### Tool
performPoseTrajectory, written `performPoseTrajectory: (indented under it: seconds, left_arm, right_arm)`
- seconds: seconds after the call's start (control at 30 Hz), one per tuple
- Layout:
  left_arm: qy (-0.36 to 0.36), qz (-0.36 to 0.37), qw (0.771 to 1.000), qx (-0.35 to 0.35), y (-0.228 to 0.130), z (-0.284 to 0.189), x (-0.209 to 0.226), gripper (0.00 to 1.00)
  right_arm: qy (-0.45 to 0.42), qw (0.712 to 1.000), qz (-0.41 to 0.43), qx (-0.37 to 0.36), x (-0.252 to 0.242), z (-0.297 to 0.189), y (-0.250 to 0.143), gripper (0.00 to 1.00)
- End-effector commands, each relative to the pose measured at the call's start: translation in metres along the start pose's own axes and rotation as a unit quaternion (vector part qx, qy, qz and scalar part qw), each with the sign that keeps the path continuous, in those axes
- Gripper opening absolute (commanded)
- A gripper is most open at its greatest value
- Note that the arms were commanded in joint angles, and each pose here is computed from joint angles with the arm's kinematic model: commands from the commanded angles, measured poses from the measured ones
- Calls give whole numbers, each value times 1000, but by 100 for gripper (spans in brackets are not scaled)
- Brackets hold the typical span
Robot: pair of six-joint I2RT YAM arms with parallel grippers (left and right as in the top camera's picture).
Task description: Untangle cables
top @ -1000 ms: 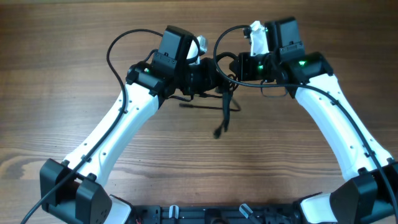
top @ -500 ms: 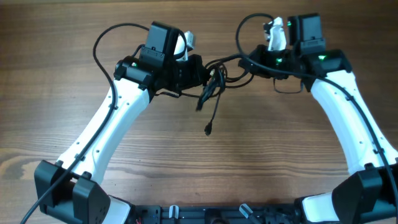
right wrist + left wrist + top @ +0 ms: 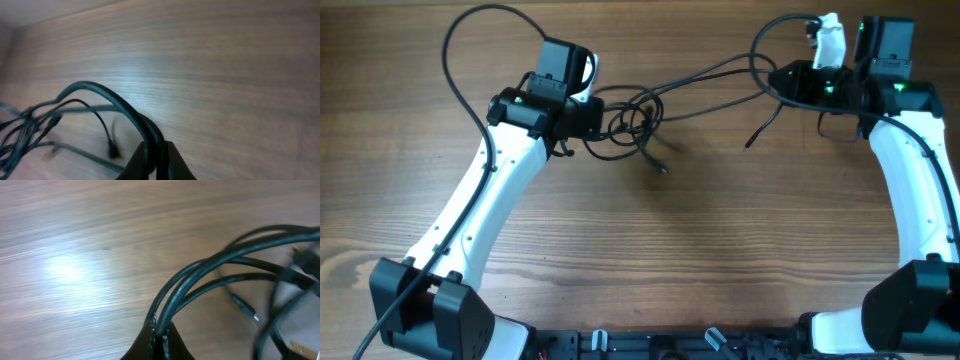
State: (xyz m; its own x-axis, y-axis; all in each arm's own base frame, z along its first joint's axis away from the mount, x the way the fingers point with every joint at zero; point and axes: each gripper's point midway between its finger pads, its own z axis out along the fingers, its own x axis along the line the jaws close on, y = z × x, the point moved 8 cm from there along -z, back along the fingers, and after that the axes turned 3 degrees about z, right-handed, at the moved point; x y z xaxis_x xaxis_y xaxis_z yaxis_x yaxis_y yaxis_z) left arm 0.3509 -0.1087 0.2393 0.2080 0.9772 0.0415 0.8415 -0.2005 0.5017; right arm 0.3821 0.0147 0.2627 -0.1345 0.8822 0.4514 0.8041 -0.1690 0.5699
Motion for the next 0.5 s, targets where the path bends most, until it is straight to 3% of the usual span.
performPoseTrajectory:
  seconds: [0.0,0.1,0.2,0.3,0.37,0.47]
  left_arm:
    - [176,-75,981,-21,-2,-8,40,4]
    - [238,-107,964,-57,1,-26,47,4]
    - [291,-139,940,-110,8,-59,60,4]
    - [290,-181,928,-150,9,-89,70,4]
    - [284,-213,921,-162,4,-105,86,4]
    - [265,-231,925,-143,-4,-107,100,4]
  right_arm:
    - [-107,989,98,-24,-27,-10,6,4]
    - [-180,967,181,-23,-40,-14,-3,4]
    - [-233,948,213,-33,-51,-19,-6,4]
    - [-249,938,238,-46,-66,-28,-5,4]
    - [-246,933,258,-55,-83,-39,-4,4]
    - [-166,956,235,-50,-86,-44,2,4]
